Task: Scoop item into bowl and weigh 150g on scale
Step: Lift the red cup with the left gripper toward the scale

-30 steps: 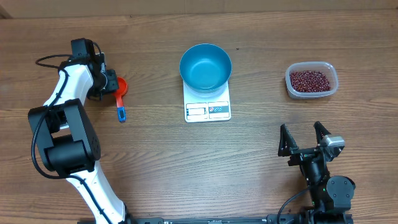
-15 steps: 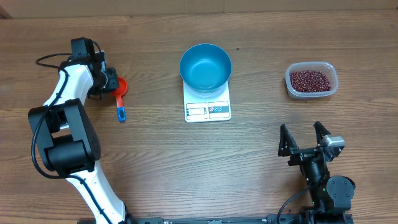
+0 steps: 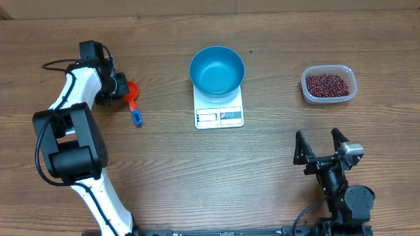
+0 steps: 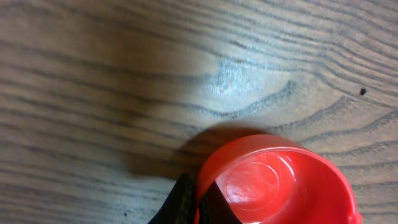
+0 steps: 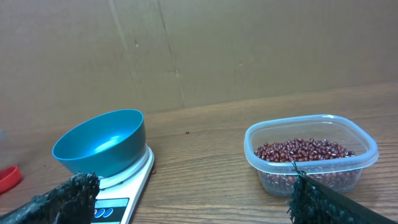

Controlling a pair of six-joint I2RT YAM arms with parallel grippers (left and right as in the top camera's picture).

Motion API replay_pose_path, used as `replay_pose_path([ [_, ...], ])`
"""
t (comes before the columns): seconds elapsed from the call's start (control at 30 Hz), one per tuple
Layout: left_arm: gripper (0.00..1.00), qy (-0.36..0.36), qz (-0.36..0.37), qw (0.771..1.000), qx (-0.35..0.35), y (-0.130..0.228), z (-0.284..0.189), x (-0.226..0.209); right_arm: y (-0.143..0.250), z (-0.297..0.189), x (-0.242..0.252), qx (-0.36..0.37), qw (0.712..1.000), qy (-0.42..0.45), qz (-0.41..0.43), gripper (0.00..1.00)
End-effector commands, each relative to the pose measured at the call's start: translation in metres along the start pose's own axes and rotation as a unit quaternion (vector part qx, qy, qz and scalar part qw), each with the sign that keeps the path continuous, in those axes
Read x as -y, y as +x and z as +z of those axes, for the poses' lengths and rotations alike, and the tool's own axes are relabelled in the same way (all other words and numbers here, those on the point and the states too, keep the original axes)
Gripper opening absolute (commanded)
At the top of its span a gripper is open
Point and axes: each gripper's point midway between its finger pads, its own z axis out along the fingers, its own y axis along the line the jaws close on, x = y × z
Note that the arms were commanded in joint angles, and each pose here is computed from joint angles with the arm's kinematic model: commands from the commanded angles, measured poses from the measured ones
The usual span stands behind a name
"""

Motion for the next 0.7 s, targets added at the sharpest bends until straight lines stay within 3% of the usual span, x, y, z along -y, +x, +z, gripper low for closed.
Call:
replay_pose_path([
  [0.0,0.04,0.039,-0.024,0.998,0.052,-0.024,-0.049,0.02,0.002,0.0,0.0,0.002,1.0,-0.002,0.002,1.0],
  [0.17,0.04,0.11,-0.058,0.985,0.121,-0.036,-0.142,0.048,0.002,0.0,0.0,0.002,1.0,-0.002,0.002,1.0],
  [0.33,0.04,0.162,-0.09,0.969,0.163,-0.022,-0.222,0.072,0.002,0.0,0.0,0.002,1.0,-0.002,0.002,1.0],
  [0.67,0.04,0.194,-0.087,0.97,0.119,0.055,-0.282,0.124,0.002,0.0,0.0,0.002,1.0,-0.002,0.002,1.0],
])
